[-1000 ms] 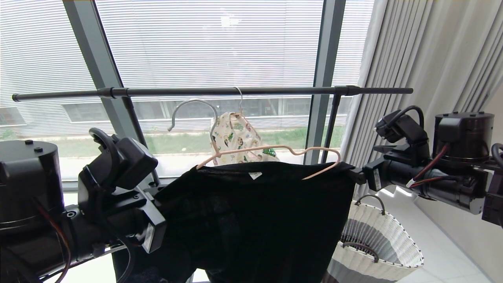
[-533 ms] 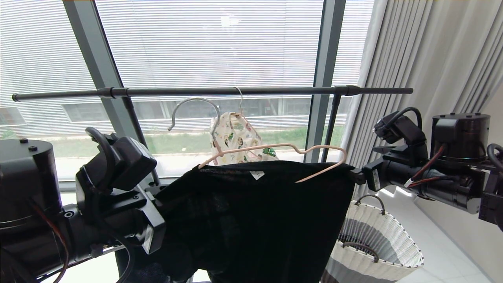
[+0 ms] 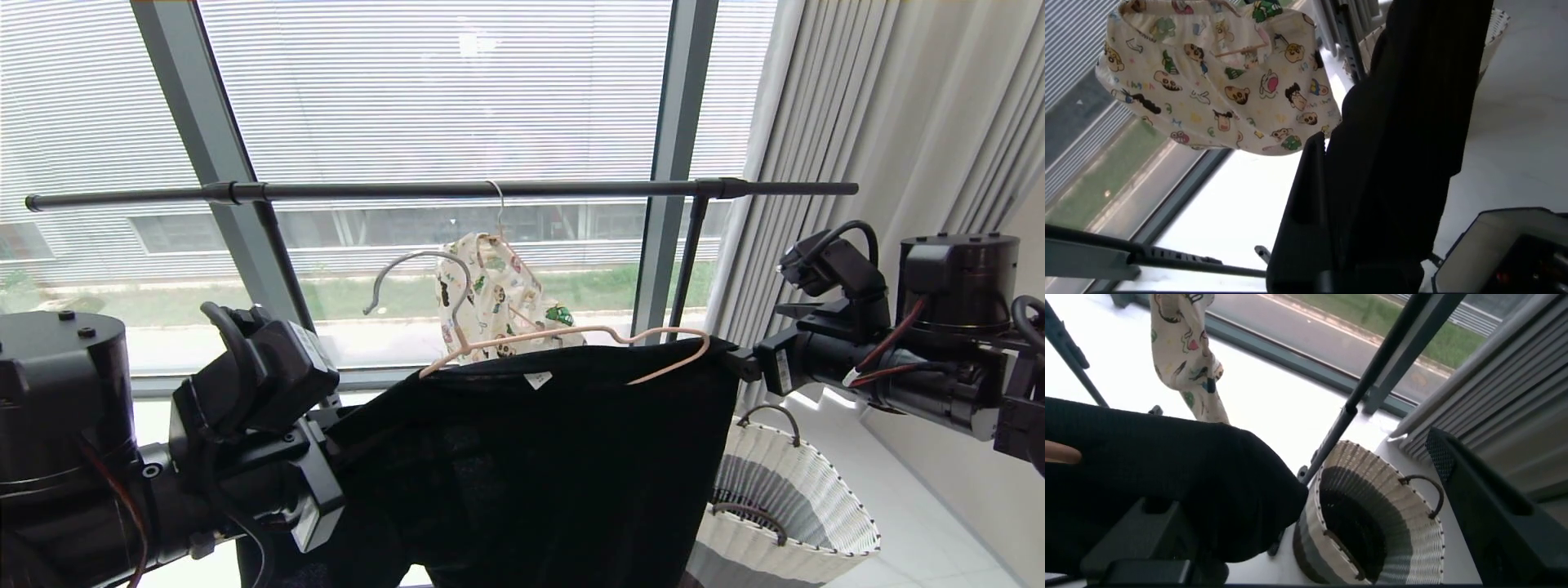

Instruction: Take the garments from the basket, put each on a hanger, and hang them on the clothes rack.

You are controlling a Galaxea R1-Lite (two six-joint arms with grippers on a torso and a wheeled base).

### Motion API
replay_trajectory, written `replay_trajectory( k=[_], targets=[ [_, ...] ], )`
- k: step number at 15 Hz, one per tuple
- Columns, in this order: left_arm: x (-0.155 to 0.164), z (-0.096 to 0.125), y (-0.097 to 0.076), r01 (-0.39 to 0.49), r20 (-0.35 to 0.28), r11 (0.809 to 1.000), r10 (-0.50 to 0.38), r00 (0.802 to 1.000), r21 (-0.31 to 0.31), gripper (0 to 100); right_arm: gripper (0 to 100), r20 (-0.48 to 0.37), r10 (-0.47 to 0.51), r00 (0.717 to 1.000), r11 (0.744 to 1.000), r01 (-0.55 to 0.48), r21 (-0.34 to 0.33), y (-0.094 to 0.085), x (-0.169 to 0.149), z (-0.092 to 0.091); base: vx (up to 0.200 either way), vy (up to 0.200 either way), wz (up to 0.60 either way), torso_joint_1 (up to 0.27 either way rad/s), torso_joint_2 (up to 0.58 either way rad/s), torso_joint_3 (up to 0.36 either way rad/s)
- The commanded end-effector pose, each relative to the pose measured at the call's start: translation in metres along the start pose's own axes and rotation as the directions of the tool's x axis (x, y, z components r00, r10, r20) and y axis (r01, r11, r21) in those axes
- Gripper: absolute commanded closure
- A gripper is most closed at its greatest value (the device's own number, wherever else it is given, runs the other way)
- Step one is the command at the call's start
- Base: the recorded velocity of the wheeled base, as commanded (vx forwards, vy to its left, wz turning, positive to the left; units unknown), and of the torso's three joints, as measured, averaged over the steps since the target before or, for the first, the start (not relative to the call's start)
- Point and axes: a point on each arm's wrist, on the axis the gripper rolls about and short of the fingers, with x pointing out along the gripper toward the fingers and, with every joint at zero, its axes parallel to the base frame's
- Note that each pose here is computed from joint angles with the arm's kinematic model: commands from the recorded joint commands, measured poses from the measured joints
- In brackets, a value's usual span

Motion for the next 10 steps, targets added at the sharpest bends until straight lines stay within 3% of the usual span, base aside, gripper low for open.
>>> replay_trajectory(
  k=[1,5,7,10],
  targets=[
    [0.003,-0.004,-0.001,0.010,-0.021,1.000,-0.010,1.000,-0.004,100,0,0.014,0.014,1.000,1.000,-0.014,0.000,0.000,-0.002,0.003,0.000,0.000,0.00,0.000,0.00,0.000],
    [0.010,-0.011,0.000,0.018,-0.059,0.998,-0.014,0.998,0.055,100,0,0.024,0.031,0.999,0.999,-0.031,0.010,-0.004,0.000,0.015,0.000,0.000,0.00,0.000,0.00,0.000],
    [0.017,-0.018,0.004,0.011,-0.102,0.999,-0.007,0.995,0.040,100,0,0.033,0.076,0.997,0.997,-0.077,0.012,-0.008,-0.007,0.026,0.000,0.000,0.00,0.000,0.00,0.000],
    [0.032,-0.021,0.009,-0.018,-0.101,0.999,0.022,0.995,0.041,100,0,0.019,0.171,0.985,0.985,-0.172,0.013,-0.011,-0.021,0.041,0.000,0.000,0.00,0.000,0.00,0.000]
  ],
)
